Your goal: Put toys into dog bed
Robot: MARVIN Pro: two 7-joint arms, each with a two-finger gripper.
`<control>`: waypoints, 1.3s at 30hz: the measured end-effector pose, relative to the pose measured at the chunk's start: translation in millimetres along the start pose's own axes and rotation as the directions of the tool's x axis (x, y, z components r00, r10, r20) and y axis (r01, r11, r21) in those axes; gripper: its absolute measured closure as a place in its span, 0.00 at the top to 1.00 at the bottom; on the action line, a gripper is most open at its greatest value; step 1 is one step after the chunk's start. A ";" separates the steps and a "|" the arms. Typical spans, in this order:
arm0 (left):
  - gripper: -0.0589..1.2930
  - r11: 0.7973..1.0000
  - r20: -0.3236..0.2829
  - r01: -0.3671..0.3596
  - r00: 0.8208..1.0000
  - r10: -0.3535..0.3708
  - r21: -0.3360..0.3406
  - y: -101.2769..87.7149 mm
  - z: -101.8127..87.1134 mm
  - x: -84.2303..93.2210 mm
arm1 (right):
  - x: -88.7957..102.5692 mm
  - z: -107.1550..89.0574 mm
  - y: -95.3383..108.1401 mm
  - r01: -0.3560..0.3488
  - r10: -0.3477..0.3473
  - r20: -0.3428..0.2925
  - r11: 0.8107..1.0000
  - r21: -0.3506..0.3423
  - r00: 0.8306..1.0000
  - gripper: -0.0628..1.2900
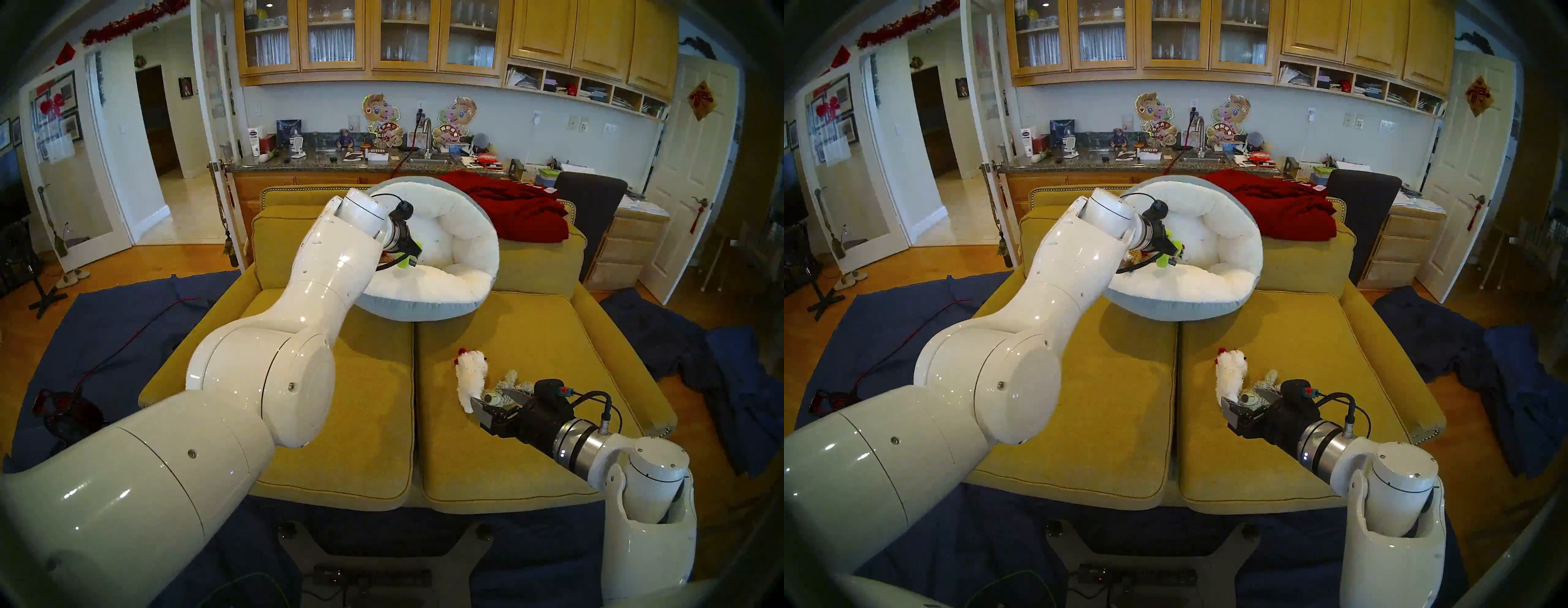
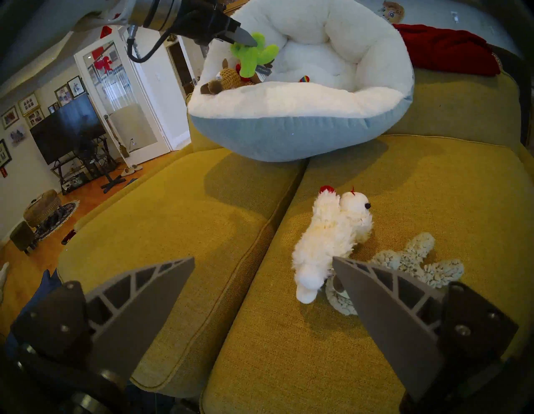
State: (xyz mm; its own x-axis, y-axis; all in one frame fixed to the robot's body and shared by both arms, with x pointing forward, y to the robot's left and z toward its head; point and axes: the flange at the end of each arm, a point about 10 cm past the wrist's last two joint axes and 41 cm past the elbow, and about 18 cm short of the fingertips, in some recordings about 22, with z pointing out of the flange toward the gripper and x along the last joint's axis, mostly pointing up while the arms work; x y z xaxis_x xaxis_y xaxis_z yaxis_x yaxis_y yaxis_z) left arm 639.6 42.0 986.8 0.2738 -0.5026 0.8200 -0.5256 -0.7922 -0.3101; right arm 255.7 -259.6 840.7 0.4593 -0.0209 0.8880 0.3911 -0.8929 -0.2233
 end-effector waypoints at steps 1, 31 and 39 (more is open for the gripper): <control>0.05 1.000 0.000 0.001 1.000 -0.001 0.000 0.0 0.2 0.1 | 0.0 0.0 0.0 0.000 0.000 0.000 1.000 0.000 1.000 0.96; 0.96 0.978 -0.173 0.049 0.981 -0.085 -0.203 16.4 -1.0 37.7 | 14.9 -4.2 -4.3 0.038 -0.038 -0.027 0.999 0.005 0.999 0.96; 0.96 0.948 -0.237 0.008 0.968 -0.087 -0.317 21.1 -9.3 30.5 | 17.4 -5.3 -5.4 0.044 -0.044 -0.032 0.999 0.005 0.999 0.96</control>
State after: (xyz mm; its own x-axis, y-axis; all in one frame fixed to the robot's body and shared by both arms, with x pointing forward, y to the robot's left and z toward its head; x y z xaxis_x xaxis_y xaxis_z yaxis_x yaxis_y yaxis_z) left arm 629.4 13.3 1009.7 0.1199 -0.3353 0.9345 -0.7518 -0.6455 -0.1351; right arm 257.3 -257.6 859.5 0.4165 0.0038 0.9091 0.4144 -0.8909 -0.1861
